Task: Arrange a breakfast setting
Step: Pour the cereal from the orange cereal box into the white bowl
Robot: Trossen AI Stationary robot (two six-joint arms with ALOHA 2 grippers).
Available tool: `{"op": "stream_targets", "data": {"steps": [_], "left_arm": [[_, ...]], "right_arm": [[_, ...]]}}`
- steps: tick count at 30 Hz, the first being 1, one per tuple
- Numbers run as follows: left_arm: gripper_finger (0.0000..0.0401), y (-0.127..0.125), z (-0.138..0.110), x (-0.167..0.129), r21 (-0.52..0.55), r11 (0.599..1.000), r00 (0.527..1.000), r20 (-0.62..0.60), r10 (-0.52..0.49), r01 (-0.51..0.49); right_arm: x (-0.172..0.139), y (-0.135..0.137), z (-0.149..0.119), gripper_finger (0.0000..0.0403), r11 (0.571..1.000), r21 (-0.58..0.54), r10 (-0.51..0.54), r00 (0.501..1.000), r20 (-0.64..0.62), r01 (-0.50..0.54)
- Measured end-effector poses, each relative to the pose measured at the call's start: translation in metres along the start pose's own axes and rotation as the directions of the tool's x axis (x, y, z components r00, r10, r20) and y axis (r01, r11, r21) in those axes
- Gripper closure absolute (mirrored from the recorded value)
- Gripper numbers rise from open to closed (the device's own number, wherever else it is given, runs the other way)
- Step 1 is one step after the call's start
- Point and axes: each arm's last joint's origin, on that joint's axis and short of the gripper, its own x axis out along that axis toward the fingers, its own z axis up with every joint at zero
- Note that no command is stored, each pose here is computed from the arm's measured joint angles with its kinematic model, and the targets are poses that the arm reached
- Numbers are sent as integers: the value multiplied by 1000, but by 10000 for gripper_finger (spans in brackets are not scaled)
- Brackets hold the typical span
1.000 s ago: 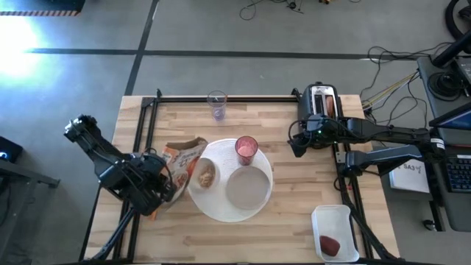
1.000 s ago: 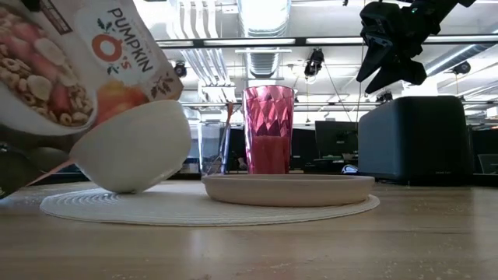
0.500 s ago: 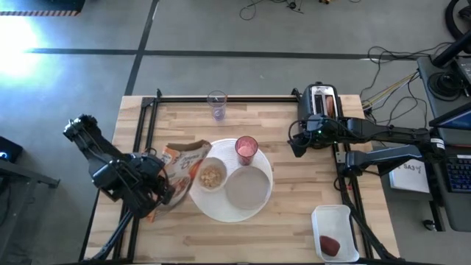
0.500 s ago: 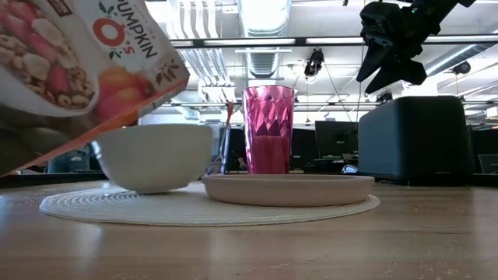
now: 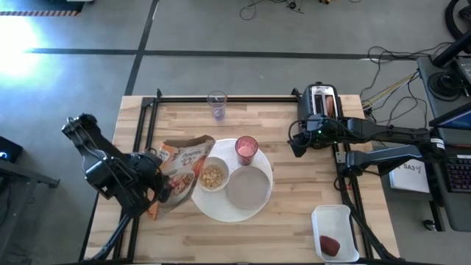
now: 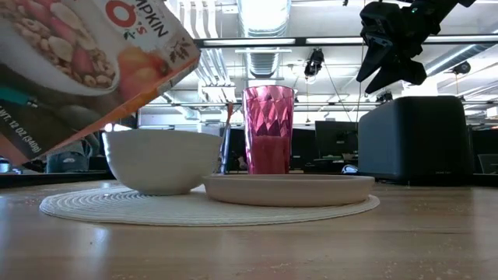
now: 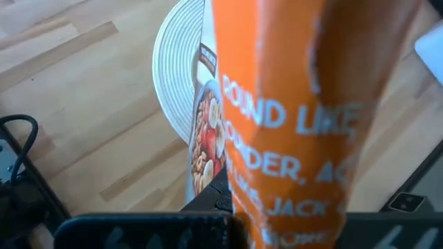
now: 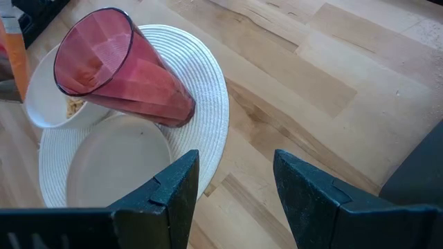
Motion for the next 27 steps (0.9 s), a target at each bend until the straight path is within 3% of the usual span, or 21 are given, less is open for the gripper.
{"op": "stream_targets", "data": {"steps": [18,27], "left_arm": [[401,31,28,-24,70,989,952,267,-146,132],[401,43,44,-32,213,976,830,534,-163,54]], "right_arm": [[0,0,0,227,1000,0,0,1000,0,0],[0,0,0,227,1000,0,0,1000,0,0]]}}
